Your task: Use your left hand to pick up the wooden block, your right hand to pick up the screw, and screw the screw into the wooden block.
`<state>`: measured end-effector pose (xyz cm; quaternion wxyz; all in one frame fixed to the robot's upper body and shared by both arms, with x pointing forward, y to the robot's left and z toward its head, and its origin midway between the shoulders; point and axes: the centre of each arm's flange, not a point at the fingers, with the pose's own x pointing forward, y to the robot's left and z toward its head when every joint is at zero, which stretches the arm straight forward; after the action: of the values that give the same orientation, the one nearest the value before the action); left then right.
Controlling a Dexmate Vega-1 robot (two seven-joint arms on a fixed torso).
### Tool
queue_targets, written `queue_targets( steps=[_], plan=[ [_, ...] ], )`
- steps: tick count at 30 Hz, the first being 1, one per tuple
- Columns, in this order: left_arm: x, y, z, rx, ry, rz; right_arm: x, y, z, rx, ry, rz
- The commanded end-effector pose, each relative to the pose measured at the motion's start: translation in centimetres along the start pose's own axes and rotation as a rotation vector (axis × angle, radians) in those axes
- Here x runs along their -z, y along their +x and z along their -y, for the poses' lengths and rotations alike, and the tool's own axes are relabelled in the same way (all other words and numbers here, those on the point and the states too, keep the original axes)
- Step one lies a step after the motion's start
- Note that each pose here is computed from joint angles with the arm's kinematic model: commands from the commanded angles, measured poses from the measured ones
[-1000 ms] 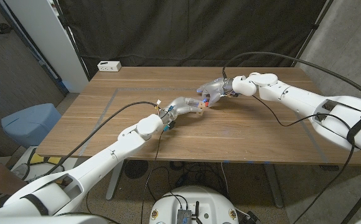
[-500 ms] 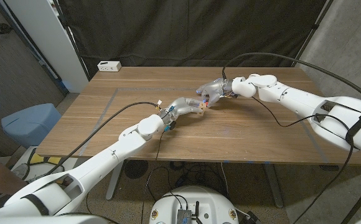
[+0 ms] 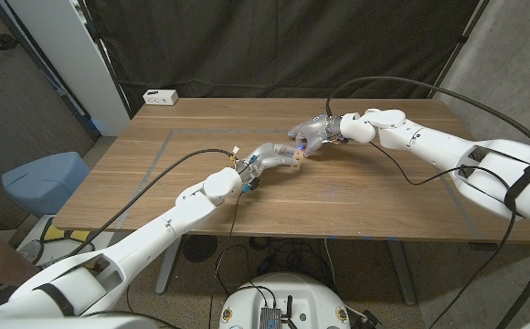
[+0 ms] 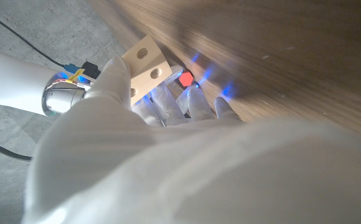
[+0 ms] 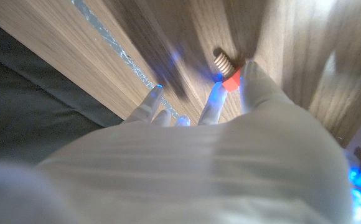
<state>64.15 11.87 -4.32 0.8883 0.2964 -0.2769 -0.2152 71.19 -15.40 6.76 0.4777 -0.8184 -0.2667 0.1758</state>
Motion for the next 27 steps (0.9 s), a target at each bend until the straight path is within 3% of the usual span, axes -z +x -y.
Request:
queue_targets(
  steps=[1,27],
  plan=[
    [-0.03,0.35,0.14,0.007,0.0,0.001,0.15,0.06,0.1,0.006,0.003,-0.002],
    [0.1,0.51,0.37,0.017,-0.004,0.003,0.34,0.08,-0.26,0.021,0.028,-0.008]
  ],
)
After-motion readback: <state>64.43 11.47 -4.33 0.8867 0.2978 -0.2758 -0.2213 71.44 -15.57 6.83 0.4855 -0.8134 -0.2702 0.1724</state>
